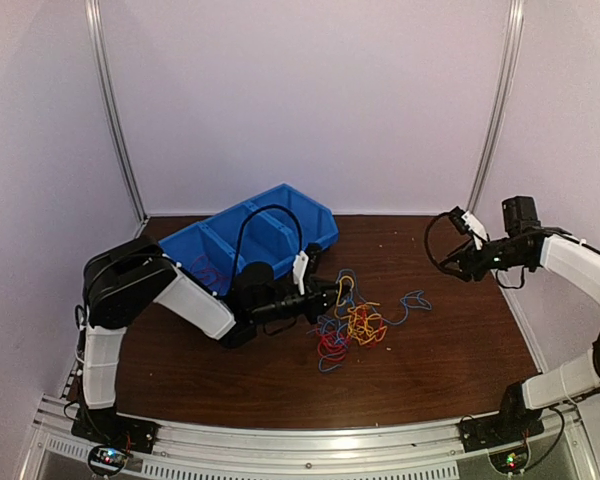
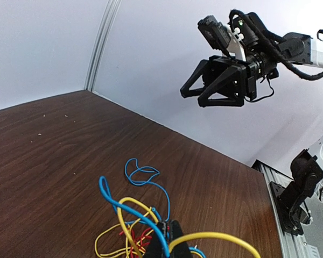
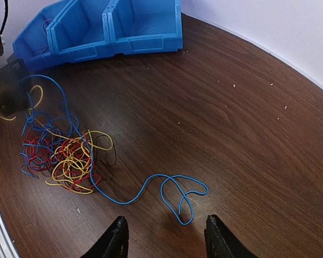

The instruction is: Untangle the cables

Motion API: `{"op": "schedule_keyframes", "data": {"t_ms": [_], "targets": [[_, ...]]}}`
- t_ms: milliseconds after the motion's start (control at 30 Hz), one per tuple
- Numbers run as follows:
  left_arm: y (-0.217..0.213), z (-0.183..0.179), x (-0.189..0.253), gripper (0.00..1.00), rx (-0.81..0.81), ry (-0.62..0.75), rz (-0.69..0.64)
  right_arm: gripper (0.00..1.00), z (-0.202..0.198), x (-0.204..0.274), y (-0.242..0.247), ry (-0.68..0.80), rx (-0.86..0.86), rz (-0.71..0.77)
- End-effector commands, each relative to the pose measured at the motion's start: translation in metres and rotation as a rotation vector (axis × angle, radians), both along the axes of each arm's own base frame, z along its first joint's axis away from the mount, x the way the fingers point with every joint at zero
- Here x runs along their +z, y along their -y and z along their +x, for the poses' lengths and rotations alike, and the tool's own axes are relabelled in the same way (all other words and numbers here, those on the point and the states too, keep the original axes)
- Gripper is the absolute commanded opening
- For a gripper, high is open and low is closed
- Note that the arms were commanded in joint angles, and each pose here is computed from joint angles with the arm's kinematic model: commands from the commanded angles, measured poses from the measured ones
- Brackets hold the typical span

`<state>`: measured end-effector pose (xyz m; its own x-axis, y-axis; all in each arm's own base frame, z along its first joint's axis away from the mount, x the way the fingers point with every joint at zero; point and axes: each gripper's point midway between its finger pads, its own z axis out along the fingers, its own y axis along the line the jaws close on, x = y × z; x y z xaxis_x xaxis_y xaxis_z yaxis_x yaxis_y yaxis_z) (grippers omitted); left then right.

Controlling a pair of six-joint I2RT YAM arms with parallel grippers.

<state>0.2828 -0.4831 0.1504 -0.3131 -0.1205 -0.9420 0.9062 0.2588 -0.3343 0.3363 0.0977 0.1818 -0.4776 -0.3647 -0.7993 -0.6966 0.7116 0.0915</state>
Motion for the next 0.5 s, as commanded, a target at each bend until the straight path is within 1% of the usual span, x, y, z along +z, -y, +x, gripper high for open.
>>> {"op": "schedule_keyframes", "data": {"t_ms": [0,133,267,300,467], "targets": [[0.008,-0.008,-0.001,0.02,-0.053,-0.003,0.002,0.52,-0.010,-0.001,-0.028,0.041,0.121,-0.051],[0.006,-0.019,-0.003,0.02,-0.100,0.000,0.006,0.53,-0.014,-0.007,-0.076,0.048,0.269,-0.039],[0.003,-0.025,-0.003,0.02,-0.118,-0.002,0.007,0.54,-0.012,-0.017,-0.125,0.009,0.411,-0.008],[0.003,-0.027,-0.002,0.02,-0.121,-0.003,0.005,0.55,-0.009,-0.024,-0.136,-0.015,0.435,-0.003],[0.001,-0.031,-0.001,0.02,-0.129,-0.004,0.010,0.58,0.005,-0.033,-0.173,-0.034,0.496,-0.002]]}}
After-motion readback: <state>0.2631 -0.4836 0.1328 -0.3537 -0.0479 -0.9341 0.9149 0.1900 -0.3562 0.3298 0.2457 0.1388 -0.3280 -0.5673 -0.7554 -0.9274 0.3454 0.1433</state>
